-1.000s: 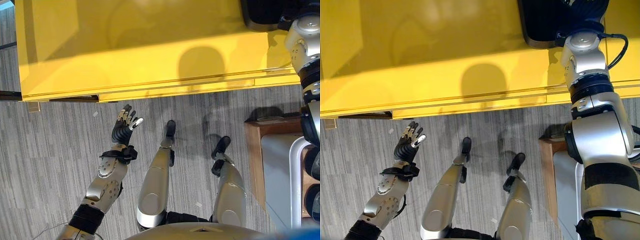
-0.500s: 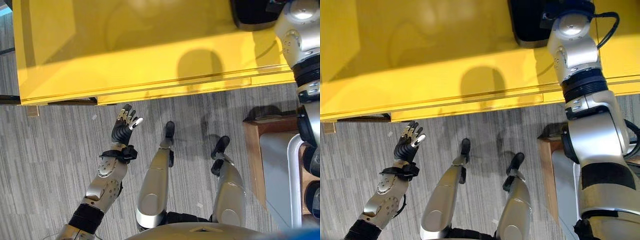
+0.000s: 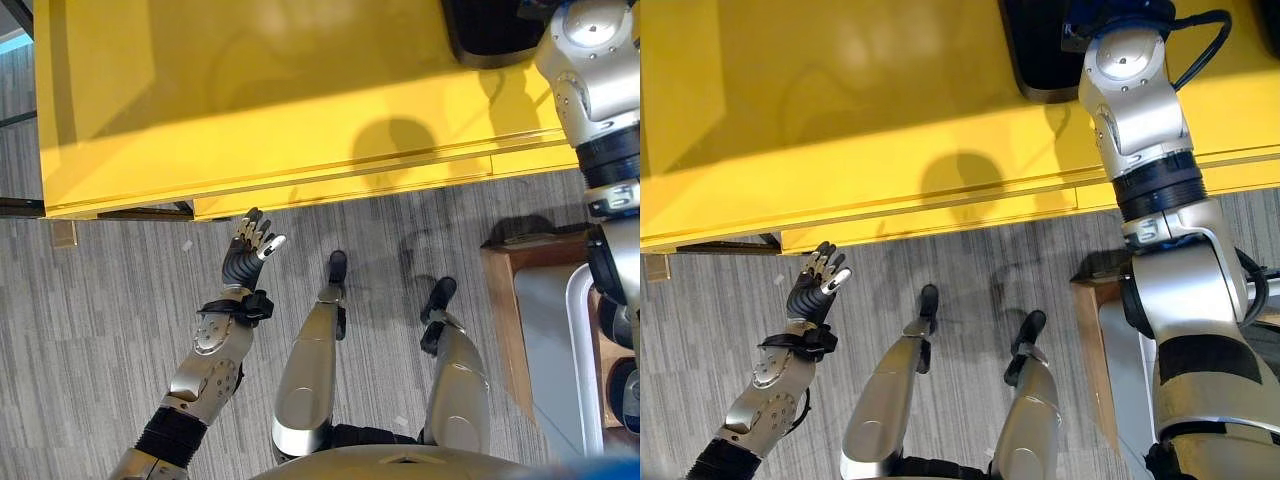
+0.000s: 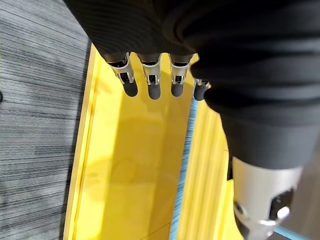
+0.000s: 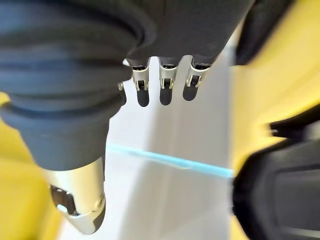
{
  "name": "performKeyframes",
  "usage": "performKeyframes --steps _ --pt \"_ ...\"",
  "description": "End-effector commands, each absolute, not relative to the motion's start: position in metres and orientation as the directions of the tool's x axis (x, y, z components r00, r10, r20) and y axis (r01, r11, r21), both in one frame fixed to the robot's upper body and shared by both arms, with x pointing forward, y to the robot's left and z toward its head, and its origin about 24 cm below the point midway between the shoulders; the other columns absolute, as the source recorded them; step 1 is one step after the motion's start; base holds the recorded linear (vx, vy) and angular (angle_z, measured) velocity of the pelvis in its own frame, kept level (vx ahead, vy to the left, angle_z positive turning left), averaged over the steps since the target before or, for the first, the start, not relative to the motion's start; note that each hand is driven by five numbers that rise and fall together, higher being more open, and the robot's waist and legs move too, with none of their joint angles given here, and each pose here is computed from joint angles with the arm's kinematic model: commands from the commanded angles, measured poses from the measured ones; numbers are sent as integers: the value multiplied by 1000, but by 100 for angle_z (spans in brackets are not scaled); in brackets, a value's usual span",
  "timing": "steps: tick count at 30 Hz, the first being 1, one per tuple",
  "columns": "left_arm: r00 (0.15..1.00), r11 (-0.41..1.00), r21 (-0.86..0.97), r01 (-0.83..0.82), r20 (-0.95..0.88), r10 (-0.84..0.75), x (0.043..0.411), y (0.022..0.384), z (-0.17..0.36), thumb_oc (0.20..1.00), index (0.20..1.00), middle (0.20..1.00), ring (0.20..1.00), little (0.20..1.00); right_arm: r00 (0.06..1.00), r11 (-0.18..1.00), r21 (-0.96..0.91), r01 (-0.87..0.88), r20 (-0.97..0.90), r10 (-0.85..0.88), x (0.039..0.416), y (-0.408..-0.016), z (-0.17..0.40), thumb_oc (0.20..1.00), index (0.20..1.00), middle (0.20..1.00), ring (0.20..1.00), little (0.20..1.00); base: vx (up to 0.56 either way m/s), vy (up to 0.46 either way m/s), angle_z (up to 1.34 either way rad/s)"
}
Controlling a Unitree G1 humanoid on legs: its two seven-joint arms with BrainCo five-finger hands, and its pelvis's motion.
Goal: Move parts from the plastic box to the shelf.
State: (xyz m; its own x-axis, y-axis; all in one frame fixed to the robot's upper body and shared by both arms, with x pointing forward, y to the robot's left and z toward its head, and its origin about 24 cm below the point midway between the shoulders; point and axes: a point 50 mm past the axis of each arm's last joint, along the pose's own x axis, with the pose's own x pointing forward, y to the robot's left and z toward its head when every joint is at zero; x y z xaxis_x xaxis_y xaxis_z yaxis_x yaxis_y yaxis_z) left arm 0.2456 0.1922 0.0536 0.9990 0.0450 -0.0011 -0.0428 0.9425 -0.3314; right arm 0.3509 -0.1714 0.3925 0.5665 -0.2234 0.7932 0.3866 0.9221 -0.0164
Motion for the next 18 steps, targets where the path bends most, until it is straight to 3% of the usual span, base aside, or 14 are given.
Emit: performKeyframes --steps 1,7,13,15,18 --pt "999 954 -298 -18 22 25 236 196 56 1000 1000 1000 1000 1000 493 902 -46 429 849 -191 341 -172 380 1000 1000 1000 1000 1000 0 0 0" --pt "1000 956 -292 -24 3 26 233 196 52 1000 1000 1000 1000 1000 519 937 -65 343 845 -132 329 -158 335 1000 1000 1000 1000 1000 -2 -2 -3" --pt "998 956 -288 -50 -52 37 225 196 40 1000 1000 1000 1000 1000 656 982 -26 189 747 -106 313 -152 259 1000 1000 1000 1000 1000 12 -21 -14" --pt "994 955 -286 -81 -97 56 218 195 30 1000 1000 1000 1000 1000 791 994 51 96 603 -107 295 -151 197 1000 1000 1000 1000 1000 32 -21 -5" --pt "991 956 -274 -104 -107 77 216 197 27 1000 1000 1000 1000 1000 839 994 52 101 532 -113 278 -164 169 1000 1000 1000 1000 1000 41 -57 -11"
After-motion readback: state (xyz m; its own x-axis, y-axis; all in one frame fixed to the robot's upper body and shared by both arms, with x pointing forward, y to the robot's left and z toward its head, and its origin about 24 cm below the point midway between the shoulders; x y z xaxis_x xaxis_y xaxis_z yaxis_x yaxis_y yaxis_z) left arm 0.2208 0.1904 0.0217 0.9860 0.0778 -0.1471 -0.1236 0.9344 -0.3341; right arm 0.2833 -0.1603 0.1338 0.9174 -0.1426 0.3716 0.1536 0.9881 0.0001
